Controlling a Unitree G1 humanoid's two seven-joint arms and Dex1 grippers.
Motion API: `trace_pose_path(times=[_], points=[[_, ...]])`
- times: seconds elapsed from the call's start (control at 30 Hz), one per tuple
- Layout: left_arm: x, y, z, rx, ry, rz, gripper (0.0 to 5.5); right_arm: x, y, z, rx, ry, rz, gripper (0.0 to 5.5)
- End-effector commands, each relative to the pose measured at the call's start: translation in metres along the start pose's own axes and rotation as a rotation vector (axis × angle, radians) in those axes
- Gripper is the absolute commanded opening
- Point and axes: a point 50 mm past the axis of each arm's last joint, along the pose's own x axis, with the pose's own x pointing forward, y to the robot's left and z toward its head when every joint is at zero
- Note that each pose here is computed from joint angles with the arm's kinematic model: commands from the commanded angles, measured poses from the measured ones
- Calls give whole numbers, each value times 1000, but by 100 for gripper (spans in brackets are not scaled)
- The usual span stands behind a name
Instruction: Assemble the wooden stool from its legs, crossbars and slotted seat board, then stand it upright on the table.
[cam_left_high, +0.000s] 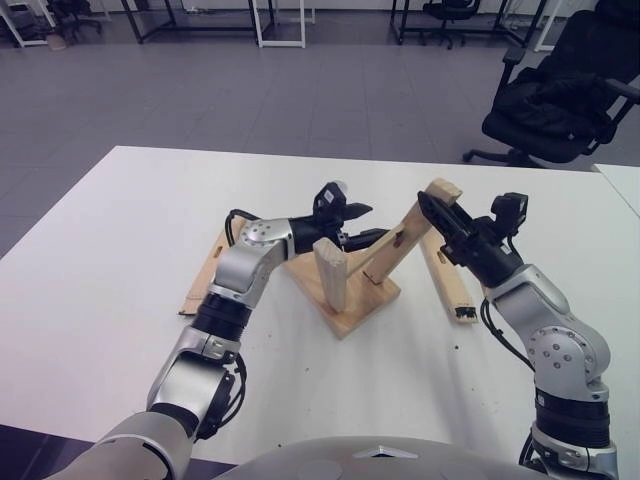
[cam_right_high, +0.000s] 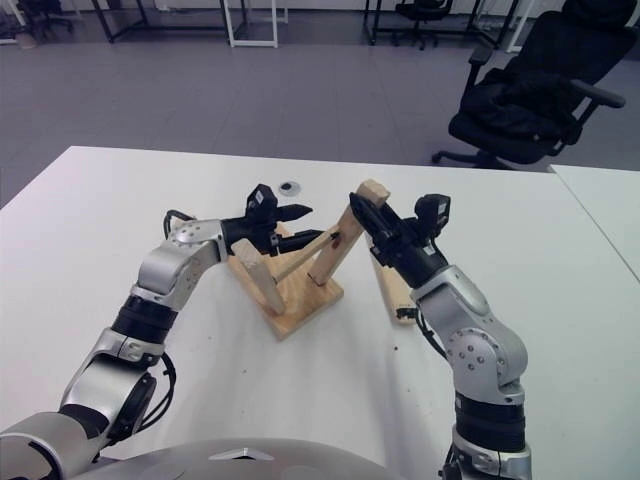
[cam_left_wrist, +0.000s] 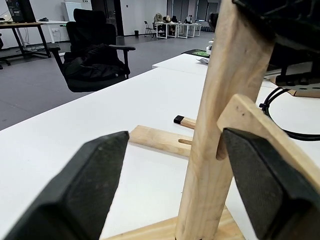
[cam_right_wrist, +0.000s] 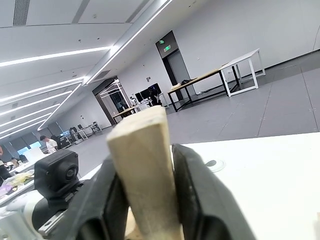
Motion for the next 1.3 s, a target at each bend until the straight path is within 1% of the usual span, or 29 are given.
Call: trace_pose_path(times=[0.03, 0.4, 0.63, 0.83, 0.87, 0.9, 0.97, 1.13, 1.17, 1.2, 1.3], points=[[3, -1, 3, 27, 7, -11, 349, 3, 2, -1, -45, 27, 16, 114], [11, -20, -8, 20, 29, -64, 349, 9, 13, 2, -142, 21, 37, 104], [4, -10, -10, 31, 38, 0, 349, 8, 12, 1, -168, 21, 14, 103], [-24, 17, 2, 74, 24, 140, 349, 2, 12, 1, -153, 12, 18, 103], [-29, 20, 3, 77, 21, 158, 349, 1, 11, 1, -150, 8, 18, 140], [-33, 21, 4, 78, 16, 173, 349, 0, 11, 3, -148, -4, 17, 155], [-39, 22, 4, 77, 8, 196, 349, 1, 10, 9, -139, -43, 14, 203], [-39, 14, 4, 68, -29, 231, 349, 1, 16, 25, -121, -126, 39, 305], [-39, 13, 5, 64, -36, 240, 349, 1, 16, 28, -119, -140, 45, 319], [-39, 12, 5, 60, -44, 248, 349, 1, 18, 29, -123, -136, 53, 319], [-44, 10, 6, 49, -60, 282, 349, 5, 18, 6, -168, -23, 51, 319]])
